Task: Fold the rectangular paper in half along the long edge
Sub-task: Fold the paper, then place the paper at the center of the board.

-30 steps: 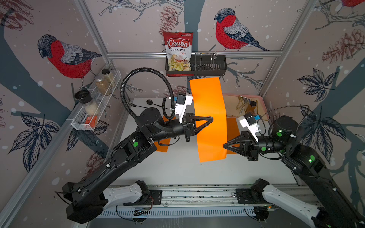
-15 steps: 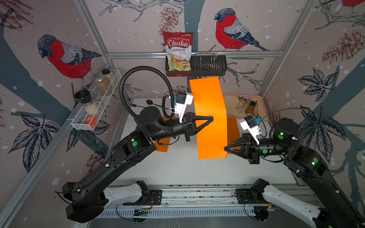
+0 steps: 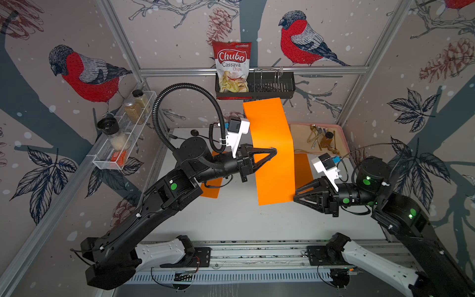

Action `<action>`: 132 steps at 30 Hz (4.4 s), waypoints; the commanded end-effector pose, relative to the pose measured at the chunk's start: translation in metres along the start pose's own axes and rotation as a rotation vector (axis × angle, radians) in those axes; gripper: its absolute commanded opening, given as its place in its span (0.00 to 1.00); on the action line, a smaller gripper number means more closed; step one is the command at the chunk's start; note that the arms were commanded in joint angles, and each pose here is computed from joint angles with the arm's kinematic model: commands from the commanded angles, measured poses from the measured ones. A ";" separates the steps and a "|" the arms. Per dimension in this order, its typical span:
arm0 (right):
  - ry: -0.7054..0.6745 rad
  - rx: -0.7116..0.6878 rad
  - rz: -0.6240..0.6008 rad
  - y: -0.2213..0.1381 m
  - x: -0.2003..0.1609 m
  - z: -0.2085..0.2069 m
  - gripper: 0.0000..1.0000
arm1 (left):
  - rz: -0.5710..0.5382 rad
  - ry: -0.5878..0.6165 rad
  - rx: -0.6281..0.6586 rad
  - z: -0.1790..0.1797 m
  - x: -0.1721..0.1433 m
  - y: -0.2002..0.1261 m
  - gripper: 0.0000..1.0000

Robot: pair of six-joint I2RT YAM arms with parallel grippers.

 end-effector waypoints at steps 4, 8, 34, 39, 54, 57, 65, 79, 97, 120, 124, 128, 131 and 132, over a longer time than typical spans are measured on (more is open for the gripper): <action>0.004 -0.028 0.010 -0.001 -0.004 -0.003 0.22 | -0.020 0.027 0.000 -0.002 0.008 0.000 0.00; 0.009 -0.016 0.017 -0.001 -0.009 -0.003 0.00 | -0.019 0.029 -0.001 -0.003 0.009 0.001 0.00; -0.009 -0.136 -0.002 -0.008 -0.003 -0.010 0.36 | -0.022 0.057 0.056 0.002 0.008 -0.004 0.00; -0.092 -0.281 -0.095 -0.023 0.025 -0.010 0.62 | -0.014 0.052 0.094 0.014 0.000 -0.006 0.00; -0.005 -0.886 -0.393 -0.032 0.075 -0.129 0.74 | 0.143 -0.197 0.270 0.171 -0.100 0.019 0.00; 0.115 -0.933 -0.331 -0.026 0.049 -0.179 0.70 | 0.182 -0.259 0.322 0.207 -0.129 0.017 0.00; 0.315 -1.005 -0.208 -0.010 -0.011 -0.257 0.71 | 0.246 -0.454 0.424 0.282 -0.204 -0.017 0.00; 0.407 -1.002 0.014 0.034 -0.080 -0.290 0.69 | 0.388 -0.599 0.566 0.359 -0.287 -0.033 0.12; 0.435 -0.938 0.122 0.048 -0.104 -0.293 0.69 | 0.565 -0.537 1.060 0.398 -0.292 -0.078 0.57; 0.484 -1.232 -0.037 -0.035 -0.096 -0.305 0.67 | 0.449 -0.718 0.941 0.352 -0.335 -0.026 0.00; 0.494 -1.251 -0.045 -0.045 -0.099 -0.305 0.67 | 0.473 -0.722 0.976 0.358 -0.348 -0.032 0.00; 0.516 -1.275 -0.051 -0.056 -0.104 -0.307 0.67 | 0.498 -0.714 1.010 0.363 -0.355 -0.039 0.00; 0.533 -1.292 -0.054 -0.066 -0.107 -0.308 0.68 | 0.504 -0.705 1.032 0.367 -0.357 -0.046 0.00; 0.539 -1.298 -0.057 -0.069 -0.107 -0.308 0.68 | 0.508 -0.702 1.040 0.369 -0.357 -0.048 0.00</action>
Point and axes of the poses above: each gripper's point midway between its finger pads, its own y axis out along the fingers, its own z axis along the line the jaws close on, x = y × z, the point moved 4 cm from there along -y, back along the fingers, and after that the axes turned 3 degrees about -y, right-handed, at the moved point
